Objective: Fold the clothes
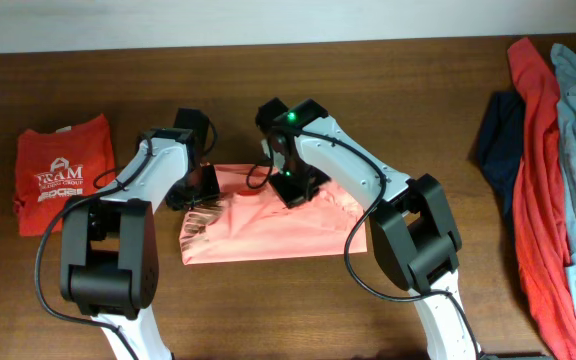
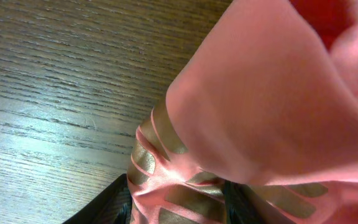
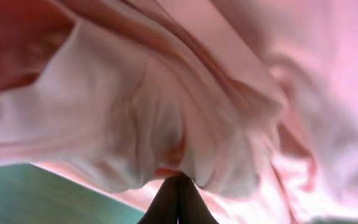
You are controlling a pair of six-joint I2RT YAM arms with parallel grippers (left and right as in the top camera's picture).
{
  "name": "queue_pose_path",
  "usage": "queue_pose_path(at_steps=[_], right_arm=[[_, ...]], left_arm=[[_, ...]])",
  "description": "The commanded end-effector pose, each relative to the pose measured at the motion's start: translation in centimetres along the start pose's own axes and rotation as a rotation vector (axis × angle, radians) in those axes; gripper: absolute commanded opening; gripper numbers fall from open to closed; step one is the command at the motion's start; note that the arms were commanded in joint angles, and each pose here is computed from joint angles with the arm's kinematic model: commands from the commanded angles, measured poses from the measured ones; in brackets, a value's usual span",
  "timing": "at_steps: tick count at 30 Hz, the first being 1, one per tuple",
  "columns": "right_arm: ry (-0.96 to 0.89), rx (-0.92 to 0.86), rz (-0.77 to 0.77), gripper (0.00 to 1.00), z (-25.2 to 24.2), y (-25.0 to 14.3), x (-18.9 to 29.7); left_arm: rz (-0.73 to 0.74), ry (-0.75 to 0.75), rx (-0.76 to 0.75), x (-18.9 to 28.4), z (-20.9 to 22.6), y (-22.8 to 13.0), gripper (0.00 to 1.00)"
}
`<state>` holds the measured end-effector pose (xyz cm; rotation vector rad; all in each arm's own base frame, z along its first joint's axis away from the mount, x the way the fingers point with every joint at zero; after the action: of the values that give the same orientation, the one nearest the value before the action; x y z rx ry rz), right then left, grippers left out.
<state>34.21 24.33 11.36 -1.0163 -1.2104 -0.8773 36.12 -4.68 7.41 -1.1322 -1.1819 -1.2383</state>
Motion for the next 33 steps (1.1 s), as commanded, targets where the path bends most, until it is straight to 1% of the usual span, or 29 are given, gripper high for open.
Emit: queue_pose_path(at_steps=[1, 7, 13, 15, 19, 21, 25, 29, 33], right_arm=[[-0.111, 0.002, 0.031, 0.04, -1.0, -0.7, -0.3], [-0.236, 0.006, 0.102, 0.04, -2.4, -2.1, 0.0], [-0.242, 0.0, 0.187, 0.04, -2.7, -3.5, 0.1], [-0.207, -0.003, 0.183, 0.05, -2.3, -3.4, 0.0], [-0.098, -0.008, 0.136, 0.12, -1.1, -2.9, 0.4], [-0.04, -0.007, 0.105, 0.17, -0.4, -2.5, 0.7], [0.016, -0.004, 0.056, 0.25, 0.3, -1.7, 0.9], [0.073, -0.001, 0.034, 0.27, 0.9, -1.2, 1.0], [0.099, 0.035, 0.036, 0.27, 1.0, -1.8, 1.9]], left_arm=[[0.036, 0.018, -0.013, -1.4, 0.3, -0.4, 0.48], [0.037, 0.018, -0.013, -1.4, 0.3, -0.4, 0.48], [0.037, 0.019, -0.013, -1.4, 0.3, -0.4, 0.48], [0.036, 0.019, -0.013, -1.4, 0.3, -0.4, 0.48], [0.036, 0.021, -0.013, -1.4, 0.3, -0.4, 0.48], [0.036, 0.021, -0.013, -1.4, 0.3, -0.4, 0.48], [0.036, 0.021, -0.013, -1.4, 0.3, -0.4, 0.48], [0.036, 0.022, -0.013, -1.4, 0.4, -0.4, 0.48], [0.035, 0.022, -0.013, -1.4, 0.4, -0.4, 0.48]])
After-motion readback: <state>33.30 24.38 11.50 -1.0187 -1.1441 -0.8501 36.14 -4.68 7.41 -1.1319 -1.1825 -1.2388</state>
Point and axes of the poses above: each gripper's point midway between its finger pads, its own x axis back along the fingers, its own z axis along the line the jaws close on, y = z × x, the point moved 7 cm from there along x, back along the fingers, and after that the axes turned 12 degrees about -x, right-handed, at the moved point
